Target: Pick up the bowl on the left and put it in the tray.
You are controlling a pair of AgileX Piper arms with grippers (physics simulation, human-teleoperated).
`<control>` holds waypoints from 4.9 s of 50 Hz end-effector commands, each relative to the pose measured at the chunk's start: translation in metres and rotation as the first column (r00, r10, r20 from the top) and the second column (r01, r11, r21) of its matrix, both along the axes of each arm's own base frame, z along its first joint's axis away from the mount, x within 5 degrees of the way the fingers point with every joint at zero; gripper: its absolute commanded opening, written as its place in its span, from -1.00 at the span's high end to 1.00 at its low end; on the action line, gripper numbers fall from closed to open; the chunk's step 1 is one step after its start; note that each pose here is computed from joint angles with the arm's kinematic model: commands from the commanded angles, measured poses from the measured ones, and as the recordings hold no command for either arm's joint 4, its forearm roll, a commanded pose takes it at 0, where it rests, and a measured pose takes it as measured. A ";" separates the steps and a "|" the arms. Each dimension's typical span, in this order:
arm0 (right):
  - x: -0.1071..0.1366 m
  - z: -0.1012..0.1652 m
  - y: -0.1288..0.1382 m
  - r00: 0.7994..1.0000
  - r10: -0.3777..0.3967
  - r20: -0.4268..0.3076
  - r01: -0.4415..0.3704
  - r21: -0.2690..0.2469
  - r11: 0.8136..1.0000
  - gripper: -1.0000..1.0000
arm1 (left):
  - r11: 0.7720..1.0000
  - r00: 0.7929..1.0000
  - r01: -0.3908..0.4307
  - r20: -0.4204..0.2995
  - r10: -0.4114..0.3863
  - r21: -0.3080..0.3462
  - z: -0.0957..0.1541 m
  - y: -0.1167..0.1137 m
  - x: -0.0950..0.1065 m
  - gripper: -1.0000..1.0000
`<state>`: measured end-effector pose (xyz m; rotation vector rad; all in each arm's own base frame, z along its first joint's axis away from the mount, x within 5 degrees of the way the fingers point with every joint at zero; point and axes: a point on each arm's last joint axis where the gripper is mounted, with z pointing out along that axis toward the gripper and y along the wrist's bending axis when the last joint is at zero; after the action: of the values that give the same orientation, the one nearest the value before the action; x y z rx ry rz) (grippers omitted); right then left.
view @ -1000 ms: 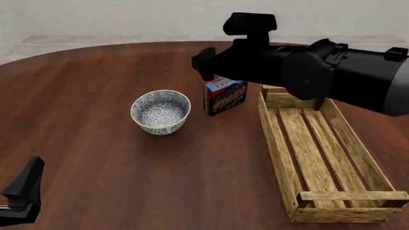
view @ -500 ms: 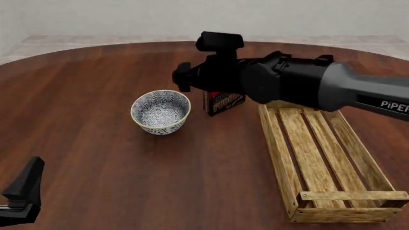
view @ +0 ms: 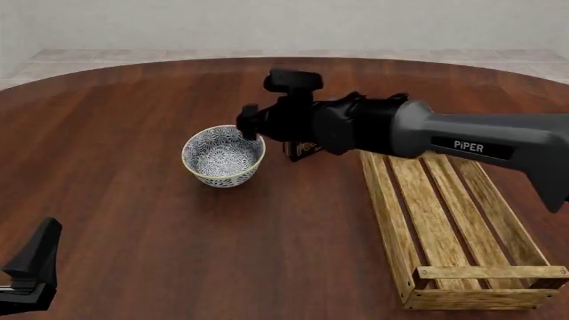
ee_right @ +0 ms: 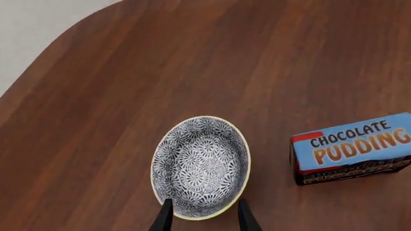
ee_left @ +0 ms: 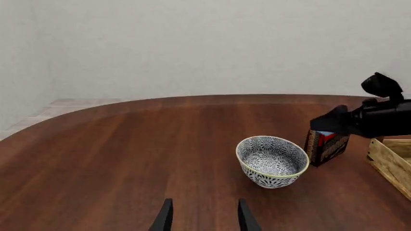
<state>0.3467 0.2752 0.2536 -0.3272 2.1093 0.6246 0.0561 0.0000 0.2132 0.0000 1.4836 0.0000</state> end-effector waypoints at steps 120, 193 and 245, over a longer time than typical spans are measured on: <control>0.049 -0.136 0.047 0.971 -0.074 -0.226 0.068 -0.035 0.997 1.00 | 1.000 1.000 0.000 0.000 0.000 0.000 0.000 0.000 0.000 -1.00; -0.005 -0.044 -0.005 0.996 0.077 0.048 -0.070 -0.128 0.989 1.00 | 1.000 1.000 0.000 0.000 0.000 0.000 0.000 0.000 0.000 -1.00; -0.085 0.033 -0.061 0.946 0.162 0.283 -0.123 -0.150 0.981 1.00 | 1.000 1.000 0.000 0.000 0.000 0.000 0.000 0.000 0.000 -1.00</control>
<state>0.2726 0.2258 0.2702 -0.6394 1.8916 0.4789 0.0561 0.0000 0.2132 0.0000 1.4836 0.0000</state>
